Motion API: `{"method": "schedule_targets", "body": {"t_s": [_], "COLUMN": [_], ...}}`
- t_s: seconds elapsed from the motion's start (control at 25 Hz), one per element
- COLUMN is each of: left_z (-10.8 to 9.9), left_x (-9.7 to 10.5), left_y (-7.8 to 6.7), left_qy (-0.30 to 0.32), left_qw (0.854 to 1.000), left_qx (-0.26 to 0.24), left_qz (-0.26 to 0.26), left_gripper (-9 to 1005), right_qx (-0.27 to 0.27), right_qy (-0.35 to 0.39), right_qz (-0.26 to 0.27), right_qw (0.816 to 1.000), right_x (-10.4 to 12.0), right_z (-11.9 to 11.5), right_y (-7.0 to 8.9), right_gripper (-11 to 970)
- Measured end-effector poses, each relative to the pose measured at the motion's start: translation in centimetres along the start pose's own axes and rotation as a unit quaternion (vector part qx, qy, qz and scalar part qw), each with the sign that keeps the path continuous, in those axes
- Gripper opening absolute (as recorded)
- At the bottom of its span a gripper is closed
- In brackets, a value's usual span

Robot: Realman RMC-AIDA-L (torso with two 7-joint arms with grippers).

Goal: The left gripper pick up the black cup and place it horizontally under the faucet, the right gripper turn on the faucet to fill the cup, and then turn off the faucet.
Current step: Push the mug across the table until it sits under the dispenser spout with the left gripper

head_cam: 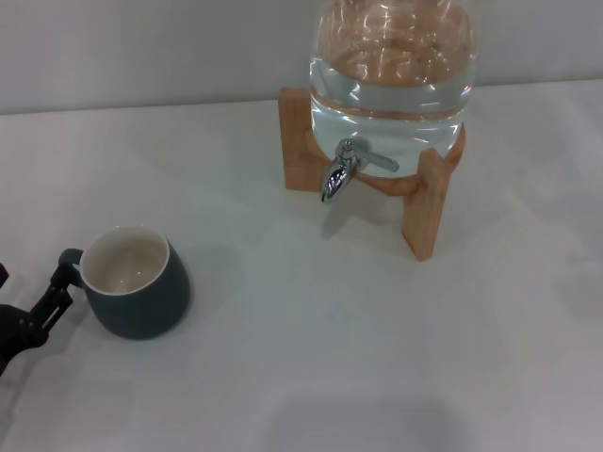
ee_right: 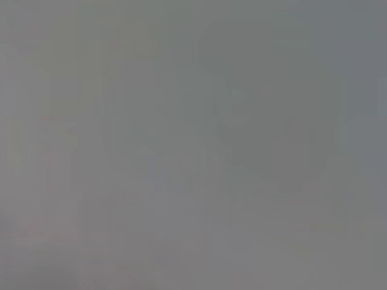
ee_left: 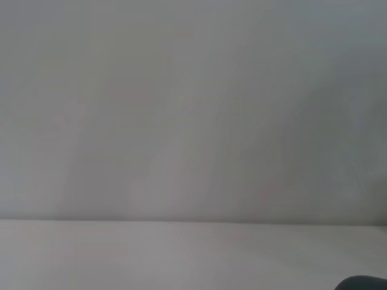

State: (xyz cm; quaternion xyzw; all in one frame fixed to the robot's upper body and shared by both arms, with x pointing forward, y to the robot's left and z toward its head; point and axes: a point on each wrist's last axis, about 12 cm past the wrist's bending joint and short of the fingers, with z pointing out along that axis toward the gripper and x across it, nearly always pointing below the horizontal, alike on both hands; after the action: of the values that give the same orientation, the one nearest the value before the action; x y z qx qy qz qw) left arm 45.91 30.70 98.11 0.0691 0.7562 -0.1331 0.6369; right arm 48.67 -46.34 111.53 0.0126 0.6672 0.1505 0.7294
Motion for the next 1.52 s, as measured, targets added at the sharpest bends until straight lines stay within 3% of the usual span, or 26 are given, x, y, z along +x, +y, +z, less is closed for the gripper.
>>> {"method": "schedule_targets", "body": {"t_s": [0.68, 1.52], "left_z": [1.4, 1.7], "left_x": [-0.3, -0.1], "left_y": [-0.5, -1.3], "left_qy": [0.011, 0.016], "left_qw": [1.000, 0.999], "left_qx": [0.015, 0.032], "left_qz": [0.004, 0.003], "left_gripper": [861, 862], "right_qx": [0.001, 0.002], "right_qy": [-0.001, 0.000], "right_qz": [0.002, 0.001], "right_qw": [1.000, 1.000], "right_x": [0.1, 0.1], "right_z": [0.1, -0.1], "right_y": [0.1, 0.0], "right_gripper": [846, 847]}}
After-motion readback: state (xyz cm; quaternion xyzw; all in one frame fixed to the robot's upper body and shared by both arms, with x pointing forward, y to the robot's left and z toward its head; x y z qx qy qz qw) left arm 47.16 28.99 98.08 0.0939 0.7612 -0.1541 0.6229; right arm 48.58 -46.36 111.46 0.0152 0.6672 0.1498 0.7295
